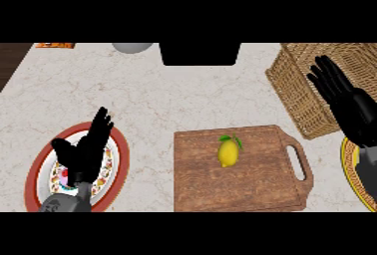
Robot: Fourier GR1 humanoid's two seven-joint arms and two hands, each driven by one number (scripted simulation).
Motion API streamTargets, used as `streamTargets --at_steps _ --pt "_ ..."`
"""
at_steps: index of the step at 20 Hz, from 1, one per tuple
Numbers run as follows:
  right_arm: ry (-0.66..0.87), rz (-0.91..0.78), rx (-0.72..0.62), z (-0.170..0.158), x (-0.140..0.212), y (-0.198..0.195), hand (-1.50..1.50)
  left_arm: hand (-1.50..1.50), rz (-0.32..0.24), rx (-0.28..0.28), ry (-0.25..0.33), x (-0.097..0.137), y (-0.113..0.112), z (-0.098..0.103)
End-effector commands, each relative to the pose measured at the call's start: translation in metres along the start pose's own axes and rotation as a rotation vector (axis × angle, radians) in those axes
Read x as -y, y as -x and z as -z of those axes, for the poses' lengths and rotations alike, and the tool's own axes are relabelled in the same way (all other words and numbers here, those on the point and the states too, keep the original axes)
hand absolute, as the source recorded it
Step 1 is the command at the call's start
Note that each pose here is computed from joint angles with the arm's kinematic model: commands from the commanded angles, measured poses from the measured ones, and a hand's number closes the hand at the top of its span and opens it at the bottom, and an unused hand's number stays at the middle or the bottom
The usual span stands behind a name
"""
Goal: Pick the lemon from the cutting board and place it in the basket
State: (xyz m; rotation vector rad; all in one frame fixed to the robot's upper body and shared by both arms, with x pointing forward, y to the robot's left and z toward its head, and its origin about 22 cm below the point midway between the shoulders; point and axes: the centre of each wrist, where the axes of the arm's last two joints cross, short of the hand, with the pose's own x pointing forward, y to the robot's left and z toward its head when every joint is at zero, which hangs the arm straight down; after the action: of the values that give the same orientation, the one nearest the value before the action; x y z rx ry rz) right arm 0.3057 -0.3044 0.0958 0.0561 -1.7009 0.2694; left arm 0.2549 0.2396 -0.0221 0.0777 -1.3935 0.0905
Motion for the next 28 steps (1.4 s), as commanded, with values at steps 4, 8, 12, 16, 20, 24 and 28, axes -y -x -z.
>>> streamTargets --at_steps 4,8,12,16,20,24,28 --pt "0.057 0.078 0.239 0.042 -0.011 -0.015 1.50 0.00 0.134 0.060 -0.024 -0.033 -0.045 0.028" --pt "-0.311 -0.327 0.339 0.045 -0.047 -0.032 1.50 0.00 0.197 0.028 0.038 -0.044 -0.055 0.031" --pt "-0.258 -0.444 0.470 0.035 -0.146 -0.009 -1.50 0.00 0.193 0.012 0.047 -0.048 -0.058 0.030" --pt "-0.131 -0.458 0.417 0.046 -0.220 -0.024 -1.50 0.00 0.190 0.015 0.018 -0.068 -0.066 0.040" --pt "-0.111 -0.507 0.224 0.051 -0.247 -0.060 -1.50 0.00 0.196 -0.008 0.020 -0.076 -0.055 0.030" --pt "-0.139 -0.792 0.000 0.076 -0.230 -0.085 -1.50 0.00 0.192 -0.017 0.009 -0.071 -0.057 0.033" --pt "-0.012 -1.125 -0.144 0.096 -0.205 -0.117 -1.50 0.00 0.186 -0.022 0.008 -0.073 -0.059 0.032"
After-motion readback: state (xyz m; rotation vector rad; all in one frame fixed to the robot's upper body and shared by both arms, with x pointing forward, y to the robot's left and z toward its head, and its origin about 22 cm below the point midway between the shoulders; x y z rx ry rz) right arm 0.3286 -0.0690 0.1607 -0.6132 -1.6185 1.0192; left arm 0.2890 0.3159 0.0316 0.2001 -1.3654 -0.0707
